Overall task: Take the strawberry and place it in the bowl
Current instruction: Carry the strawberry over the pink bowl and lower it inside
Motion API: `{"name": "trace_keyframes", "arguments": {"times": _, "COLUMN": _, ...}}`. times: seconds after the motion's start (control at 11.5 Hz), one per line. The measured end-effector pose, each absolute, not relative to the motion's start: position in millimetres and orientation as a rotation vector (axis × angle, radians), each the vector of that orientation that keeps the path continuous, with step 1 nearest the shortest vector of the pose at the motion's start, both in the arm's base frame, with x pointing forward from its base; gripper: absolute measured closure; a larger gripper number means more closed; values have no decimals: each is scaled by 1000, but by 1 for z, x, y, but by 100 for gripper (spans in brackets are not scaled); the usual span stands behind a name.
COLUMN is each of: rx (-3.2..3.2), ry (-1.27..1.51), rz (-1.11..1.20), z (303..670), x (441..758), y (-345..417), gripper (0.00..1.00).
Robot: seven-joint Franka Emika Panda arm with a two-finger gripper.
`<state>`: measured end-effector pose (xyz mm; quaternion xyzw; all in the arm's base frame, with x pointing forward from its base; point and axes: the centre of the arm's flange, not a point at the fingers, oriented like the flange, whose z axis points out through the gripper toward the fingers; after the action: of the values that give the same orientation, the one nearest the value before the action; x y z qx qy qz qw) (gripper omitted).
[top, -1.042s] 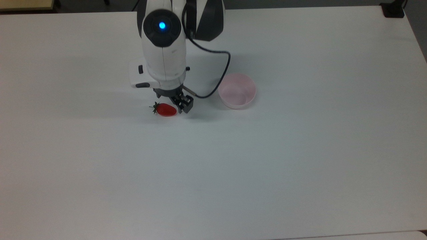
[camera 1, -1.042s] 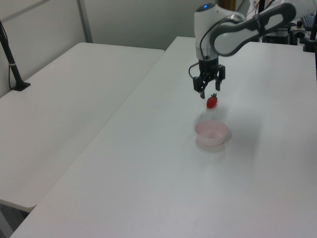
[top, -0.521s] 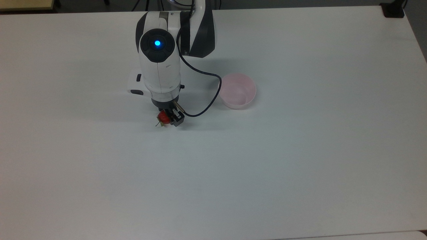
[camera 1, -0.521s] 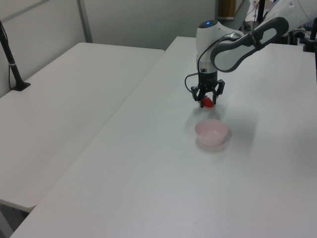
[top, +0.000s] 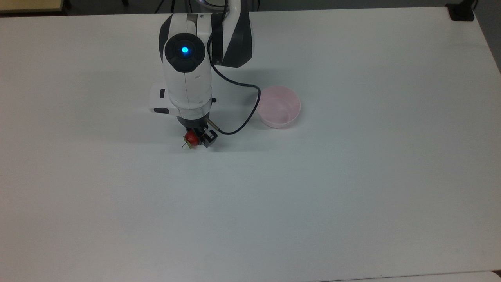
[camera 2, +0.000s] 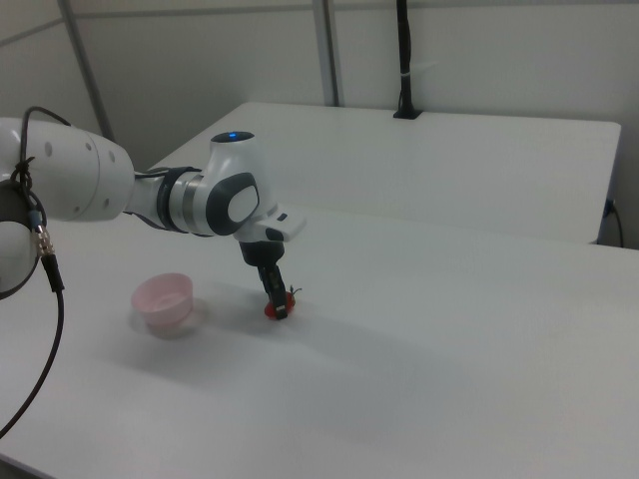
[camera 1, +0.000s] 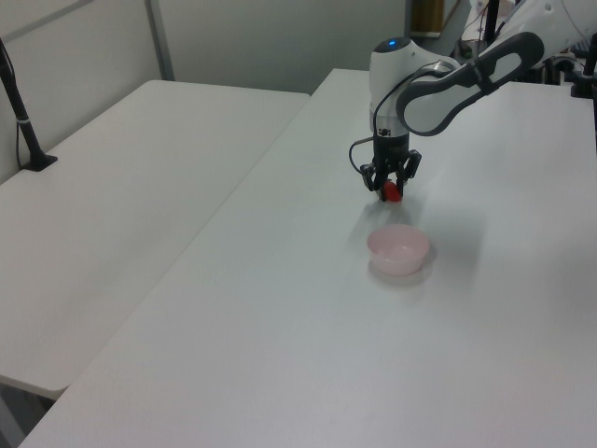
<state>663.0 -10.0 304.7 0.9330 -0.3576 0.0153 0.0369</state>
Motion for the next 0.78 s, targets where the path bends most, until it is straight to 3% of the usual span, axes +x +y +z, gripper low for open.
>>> {"name": "trace_keyframes", "arguments": {"times": 0.17, "rx": 2966, "ry": -777, "rz": 13, "z": 318, "x": 660, "y": 3, "gripper": 57}}
{"name": "trace_keyframes", "arguments": {"times": 0.52, "rx": 3087, "ry": -205, "rz": -23, "z": 386, "x": 639, "y": 73, "gripper": 57}}
{"name": "trace_keyframes", "arguments": {"times": 0.78, "rx": 3105, "ry": 22, "rz": -65, "z": 382, "x": 618, "y": 143, "gripper": 57}}
